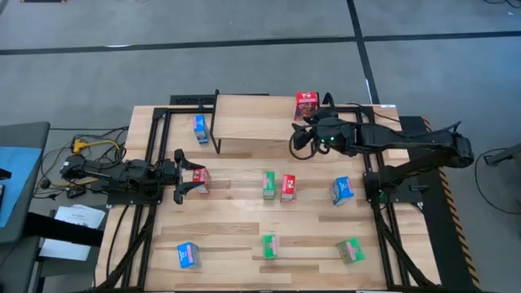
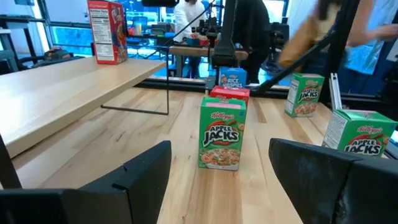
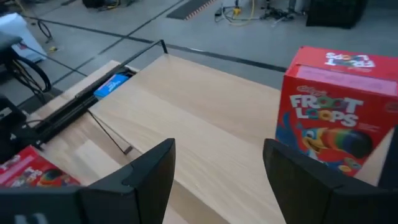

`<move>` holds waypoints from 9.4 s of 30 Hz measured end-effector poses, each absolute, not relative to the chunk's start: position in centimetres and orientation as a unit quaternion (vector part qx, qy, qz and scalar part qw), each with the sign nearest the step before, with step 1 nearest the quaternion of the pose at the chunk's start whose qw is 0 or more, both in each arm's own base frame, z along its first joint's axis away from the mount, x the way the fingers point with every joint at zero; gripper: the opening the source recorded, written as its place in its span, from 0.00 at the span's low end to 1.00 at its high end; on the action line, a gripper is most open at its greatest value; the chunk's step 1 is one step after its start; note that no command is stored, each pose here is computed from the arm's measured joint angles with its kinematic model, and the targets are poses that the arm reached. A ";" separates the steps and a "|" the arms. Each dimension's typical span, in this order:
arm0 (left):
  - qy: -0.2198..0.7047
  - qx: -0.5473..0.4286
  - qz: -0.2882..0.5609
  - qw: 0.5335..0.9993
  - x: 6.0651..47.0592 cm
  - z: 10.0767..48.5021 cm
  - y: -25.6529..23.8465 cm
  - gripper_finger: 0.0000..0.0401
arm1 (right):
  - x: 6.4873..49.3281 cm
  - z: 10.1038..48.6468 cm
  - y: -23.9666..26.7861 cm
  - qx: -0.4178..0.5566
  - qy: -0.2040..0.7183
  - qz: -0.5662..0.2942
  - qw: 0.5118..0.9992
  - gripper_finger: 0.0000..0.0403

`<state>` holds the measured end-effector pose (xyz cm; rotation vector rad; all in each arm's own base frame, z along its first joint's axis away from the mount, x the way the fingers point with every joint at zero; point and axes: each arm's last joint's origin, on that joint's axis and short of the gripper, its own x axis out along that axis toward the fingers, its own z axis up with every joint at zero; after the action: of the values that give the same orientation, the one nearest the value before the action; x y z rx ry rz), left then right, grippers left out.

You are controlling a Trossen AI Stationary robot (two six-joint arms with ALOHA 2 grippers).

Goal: Stack cereal on shelf
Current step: Put the top red cereal box on the shelf, then put the top blue cereal box on the shelf

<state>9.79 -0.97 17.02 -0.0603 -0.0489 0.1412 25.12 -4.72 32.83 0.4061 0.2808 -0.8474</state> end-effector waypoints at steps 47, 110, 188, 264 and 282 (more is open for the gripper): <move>-0.024 -0.031 0.069 0.997 9.8 17.0 -1.0 0.65 | 27.1 27.1 -12.4 0.284 0.254 -0.505 0.775 0.66; -0.024 -0.018 0.072 0.997 9.8 17.0 -1.0 0.66 | 28.5 28.2 -12.4 0.312 0.175 -0.470 0.807 0.66; -0.024 -0.042 0.060 0.997 9.8 17.0 -1.0 0.65 | 28.7 32.3 -2.8 0.304 0.163 -0.267 0.900 0.66; 0.070 -0.155 0.565 0.807 11.5 32.7 7.5 0.65 | 28.1 33.1 -0.2 0.264 0.174 -0.218 0.923 0.66; 0.189 -0.244 0.571 0.761 14.7 28.4 11.8 0.65 | 28.0 33.1 1.3 0.259 0.181 -0.192 0.929 0.66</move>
<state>14.70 11.75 28.44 -0.5311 0.4103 1.2422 28.02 1.34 33.09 0.5299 0.3712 -0.3928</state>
